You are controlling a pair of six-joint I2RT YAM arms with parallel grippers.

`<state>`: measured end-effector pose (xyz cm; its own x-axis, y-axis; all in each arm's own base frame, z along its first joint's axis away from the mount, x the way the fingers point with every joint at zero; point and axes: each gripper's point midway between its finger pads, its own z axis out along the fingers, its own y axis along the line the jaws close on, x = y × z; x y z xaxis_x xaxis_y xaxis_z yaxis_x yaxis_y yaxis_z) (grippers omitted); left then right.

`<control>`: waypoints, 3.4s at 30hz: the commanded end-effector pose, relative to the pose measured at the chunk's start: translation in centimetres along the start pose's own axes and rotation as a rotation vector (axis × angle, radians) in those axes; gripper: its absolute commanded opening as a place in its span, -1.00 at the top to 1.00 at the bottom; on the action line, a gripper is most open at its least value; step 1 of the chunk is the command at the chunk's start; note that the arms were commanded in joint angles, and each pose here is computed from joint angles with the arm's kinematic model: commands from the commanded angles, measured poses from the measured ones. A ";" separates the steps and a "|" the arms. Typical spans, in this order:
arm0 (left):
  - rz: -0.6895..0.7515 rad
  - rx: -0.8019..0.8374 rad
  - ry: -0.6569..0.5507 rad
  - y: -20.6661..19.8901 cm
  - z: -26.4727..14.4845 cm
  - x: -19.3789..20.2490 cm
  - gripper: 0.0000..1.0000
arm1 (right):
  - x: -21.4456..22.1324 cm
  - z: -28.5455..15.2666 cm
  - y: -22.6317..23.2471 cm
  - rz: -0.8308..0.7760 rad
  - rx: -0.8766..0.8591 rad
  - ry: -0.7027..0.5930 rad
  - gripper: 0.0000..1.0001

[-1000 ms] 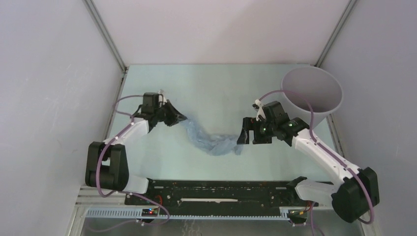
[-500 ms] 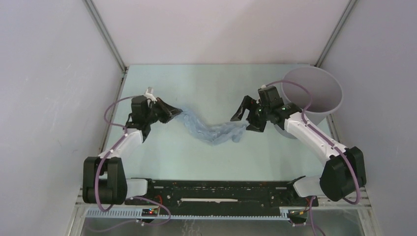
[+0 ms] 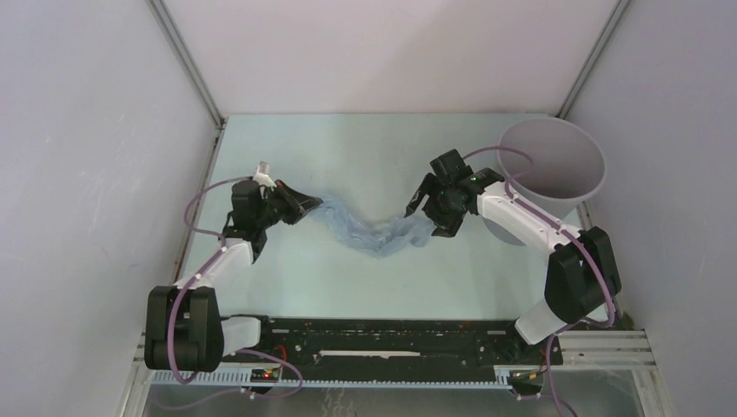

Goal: Put the trash bags into the trash bin

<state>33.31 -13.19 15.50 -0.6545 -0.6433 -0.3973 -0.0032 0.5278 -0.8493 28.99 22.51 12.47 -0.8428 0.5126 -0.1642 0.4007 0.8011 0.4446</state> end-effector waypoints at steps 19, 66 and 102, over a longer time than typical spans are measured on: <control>-0.051 -0.038 -0.099 1.5 -3.9 -1.1 0.96 | -7.4 -6.3 6.1 -0.248 -0.365 -0.307 1.00; 0.149 0.504 0.203 -25.2 0.7 -0.2 -0.63 | -0.8 -25.8 16.1 -0.819 -1.330 -0.012 1.00; 0.695 -0.446 -0.086 -16.1 -8.3 -4.7 0.57 | -0.9 -23.1 15.0 -0.822 -1.080 -0.107 1.00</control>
<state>30.39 -17.55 30.57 -0.6511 -0.0468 -0.7576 0.1961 0.9538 -0.2274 27.90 27.50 38.09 -0.7102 0.0434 -0.7026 -0.6779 0.2268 0.6993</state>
